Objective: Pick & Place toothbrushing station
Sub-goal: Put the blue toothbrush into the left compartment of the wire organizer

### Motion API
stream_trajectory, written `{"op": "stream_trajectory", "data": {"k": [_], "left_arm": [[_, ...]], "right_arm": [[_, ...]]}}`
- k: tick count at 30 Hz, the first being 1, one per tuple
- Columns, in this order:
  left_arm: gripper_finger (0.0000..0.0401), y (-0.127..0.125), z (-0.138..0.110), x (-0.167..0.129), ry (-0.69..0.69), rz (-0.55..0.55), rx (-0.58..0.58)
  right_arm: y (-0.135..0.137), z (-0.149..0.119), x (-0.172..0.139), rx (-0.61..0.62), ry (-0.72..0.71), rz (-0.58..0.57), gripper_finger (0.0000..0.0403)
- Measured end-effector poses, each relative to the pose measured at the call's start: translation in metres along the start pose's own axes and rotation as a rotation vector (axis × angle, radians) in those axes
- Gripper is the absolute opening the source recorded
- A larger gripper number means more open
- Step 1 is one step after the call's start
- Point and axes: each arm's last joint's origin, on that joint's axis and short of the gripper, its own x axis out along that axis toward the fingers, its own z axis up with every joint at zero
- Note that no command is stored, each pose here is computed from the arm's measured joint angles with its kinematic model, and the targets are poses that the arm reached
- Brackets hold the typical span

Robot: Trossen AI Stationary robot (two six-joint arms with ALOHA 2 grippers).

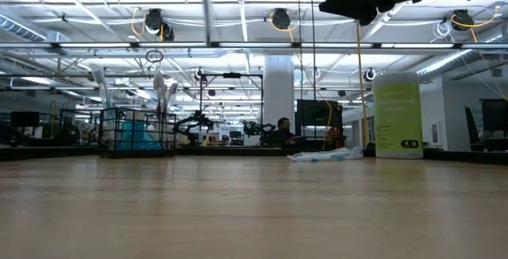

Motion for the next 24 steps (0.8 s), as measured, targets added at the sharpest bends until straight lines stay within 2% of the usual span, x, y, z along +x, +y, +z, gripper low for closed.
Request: {"op": "stream_trajectory", "data": {"k": [3,9,12,24], "left_arm": [[0.0014,0.016,-0.014,-0.023,-0.019,0.106,-0.028],[0.0014,0.049,-0.031,-0.066,-0.04,0.427,-0.055],[0.0014,0.06,-0.041,-0.081,-0.032,0.551,-0.061],[0.0014,0.073,-0.094,-0.1,0.047,0.797,-0.021]], "right_arm": [[0.0,0.0,-0.001,0.002,0.001,-0.001,0.0182],[0.0,0.0,0.0,0.0,0.004,-0.002,0.0183],[0.0,0.0,0.0,0.0,0.003,-0.002,0.0183],[0.0,0.0,0.0,-0.001,0.002,-0.003,0.0183]]}}
